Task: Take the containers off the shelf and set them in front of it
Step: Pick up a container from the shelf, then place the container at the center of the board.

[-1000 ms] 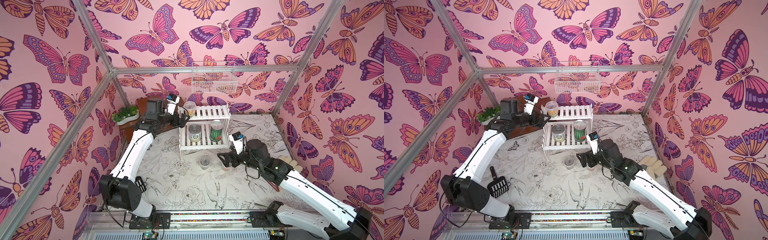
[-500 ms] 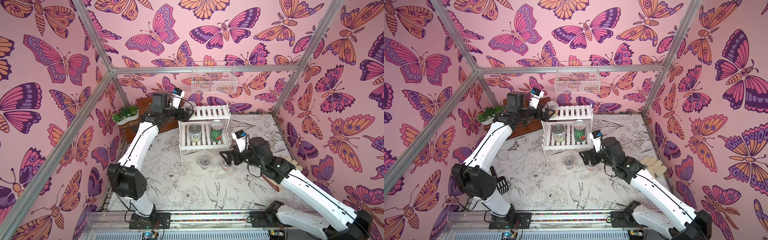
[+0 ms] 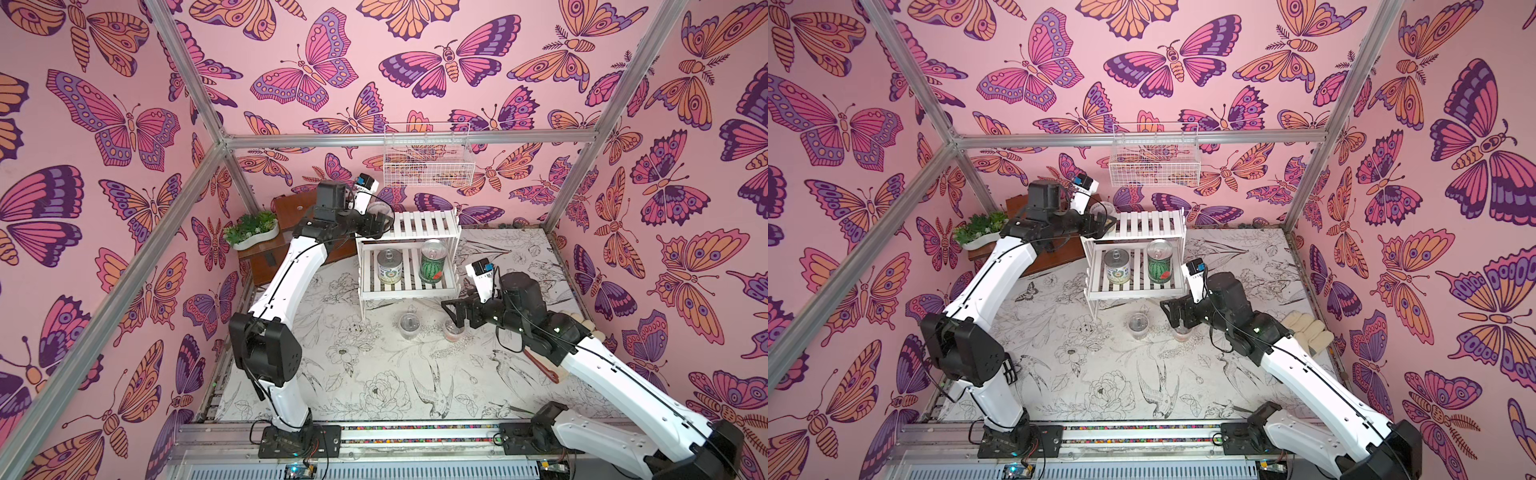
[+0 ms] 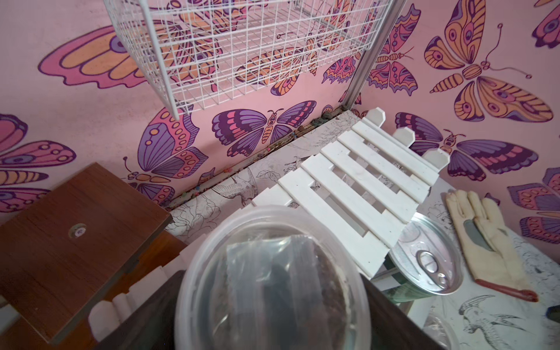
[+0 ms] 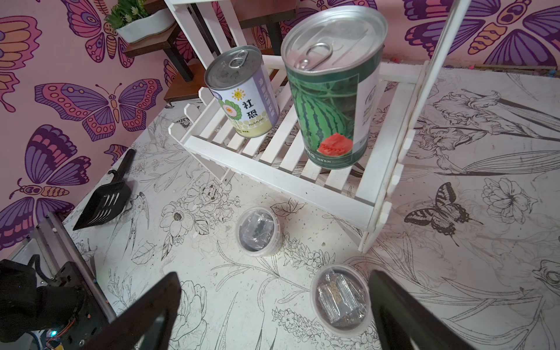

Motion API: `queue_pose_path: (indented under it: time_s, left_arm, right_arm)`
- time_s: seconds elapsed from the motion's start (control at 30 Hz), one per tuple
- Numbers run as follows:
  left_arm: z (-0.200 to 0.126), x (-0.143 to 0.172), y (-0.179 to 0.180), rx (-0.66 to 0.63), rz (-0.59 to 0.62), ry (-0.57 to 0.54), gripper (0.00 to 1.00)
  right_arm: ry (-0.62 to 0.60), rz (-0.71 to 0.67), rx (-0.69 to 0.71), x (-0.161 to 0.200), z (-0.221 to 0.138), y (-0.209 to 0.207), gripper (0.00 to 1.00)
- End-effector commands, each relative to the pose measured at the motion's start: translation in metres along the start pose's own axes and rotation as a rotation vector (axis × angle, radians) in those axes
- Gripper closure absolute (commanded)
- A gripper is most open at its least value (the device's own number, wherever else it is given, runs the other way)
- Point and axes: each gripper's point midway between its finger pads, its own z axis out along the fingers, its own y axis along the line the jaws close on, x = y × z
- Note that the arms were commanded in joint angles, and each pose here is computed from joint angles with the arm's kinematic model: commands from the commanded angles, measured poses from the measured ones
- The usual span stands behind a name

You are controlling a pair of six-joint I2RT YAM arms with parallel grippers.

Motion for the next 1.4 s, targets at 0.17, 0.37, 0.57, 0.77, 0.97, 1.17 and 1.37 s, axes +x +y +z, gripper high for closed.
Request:
queue_pose_path:
  time_s: [0.17,0.37,0.57,0.77,0.97,1.17,1.37]
  left_arm:
    - [0.0,-0.009,-0.005,-0.004,0.029,-0.016,0.4]
    - [-0.014,-0.017,-0.013,-0.001,0.031,-0.038,0.4]
    - [-0.04,-0.022,-0.03,0.024,0.016,-0.072,0.4]
    - [-0.069,-0.015,-0.056,0.04,0.009,-0.092,0.4]
    - [-0.088,0.02,-0.083,0.015,0.0,-0.062,0.4]
    - [-0.107,0.067,-0.111,0.014,-0.017,-0.057,0.4]
    - [-0.117,0.113,-0.13,-0.008,-0.037,-0.054,0.4]
  right_arm:
    - [-0.025,0.021,0.003,-0.011,-0.008,0.001,0.01]
    - [-0.033,0.026,0.018,-0.012,-0.01,-0.004,0.01]
    - [-0.016,0.042,-0.007,-0.015,-0.01,-0.008,0.01]
    - [0.021,0.065,-0.043,-0.02,-0.016,-0.016,0.01]
    - [0.028,0.091,-0.084,-0.023,-0.019,-0.018,0.01]
    - [0.023,0.101,-0.103,-0.025,-0.023,-0.015,0.01]
    - [0.007,0.101,-0.136,-0.028,-0.027,-0.008,0.01]
